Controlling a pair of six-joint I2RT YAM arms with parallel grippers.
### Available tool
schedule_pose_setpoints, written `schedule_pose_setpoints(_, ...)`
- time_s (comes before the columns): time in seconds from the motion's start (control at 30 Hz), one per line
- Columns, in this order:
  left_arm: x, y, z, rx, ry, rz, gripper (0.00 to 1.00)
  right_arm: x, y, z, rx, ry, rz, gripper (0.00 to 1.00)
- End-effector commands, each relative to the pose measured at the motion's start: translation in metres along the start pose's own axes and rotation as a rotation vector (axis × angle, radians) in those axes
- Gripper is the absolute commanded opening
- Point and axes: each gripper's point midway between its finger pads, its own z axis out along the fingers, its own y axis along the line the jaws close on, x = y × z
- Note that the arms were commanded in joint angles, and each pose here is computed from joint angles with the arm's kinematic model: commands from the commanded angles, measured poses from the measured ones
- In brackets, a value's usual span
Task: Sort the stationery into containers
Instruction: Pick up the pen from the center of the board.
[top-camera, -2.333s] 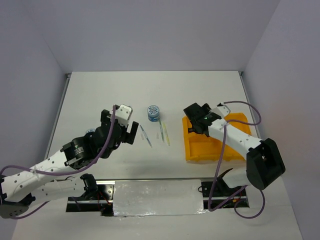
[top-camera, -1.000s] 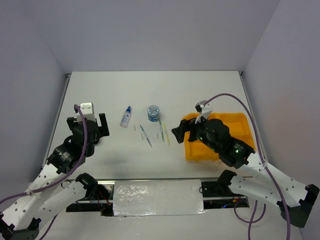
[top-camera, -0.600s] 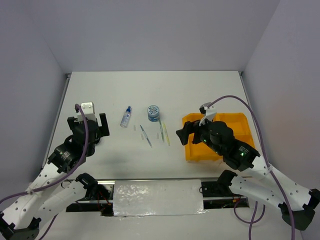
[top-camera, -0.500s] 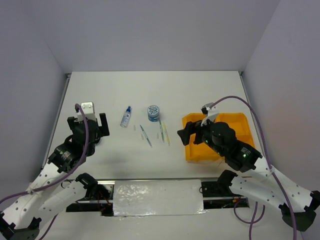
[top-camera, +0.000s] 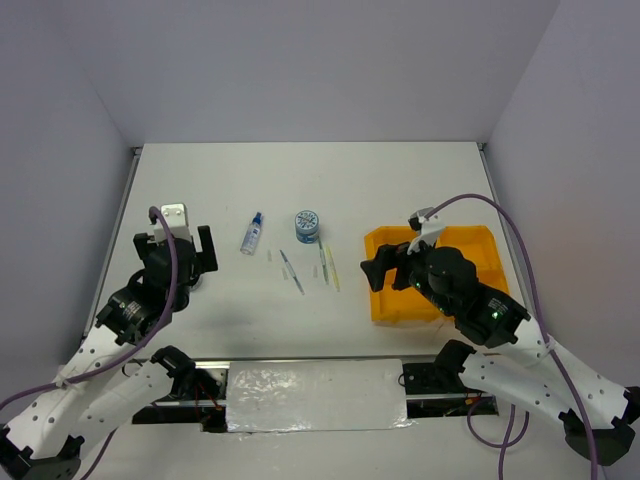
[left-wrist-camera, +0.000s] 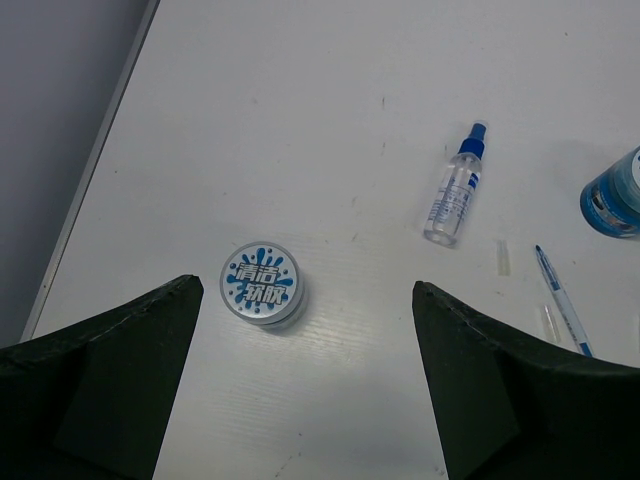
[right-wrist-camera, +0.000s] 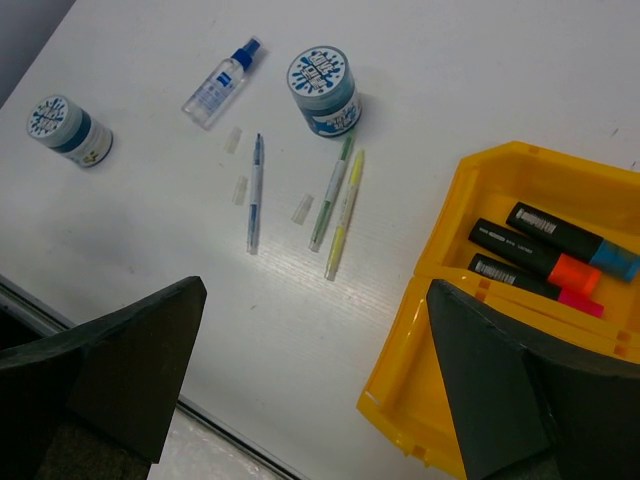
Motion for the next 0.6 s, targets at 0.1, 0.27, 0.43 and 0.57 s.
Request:
schedule_pose_setpoints(0.1, -0.012, 0.0, 0.0, 0.008, -0.036, -0.014, 0.99, -0.021, 0.001, -0.01, -0.001, -0.055, -0.012, 1.0)
schedule_pose_setpoints(0.27, -0.013, 0.001, -0.001, 0.005, -0.038, -0.018, 0.99, -0.024, -0.001, -0.012, 0.012, -0.062, -0.016, 1.0)
schedule_pose_setpoints(0.43, -0.013, 0.002, 0.0, -0.001, -0.037, -0.021, 0.99, -0.029, -0.003, -0.016, 0.02, -0.078, -0.017, 1.0)
schedule_pose_setpoints(0.57, -0.011, 0.002, 0.001, -0.011, -0.031, -0.021, 0.99, -0.033, -0.003, -0.016, 0.024, -0.089, -0.019, 1.0)
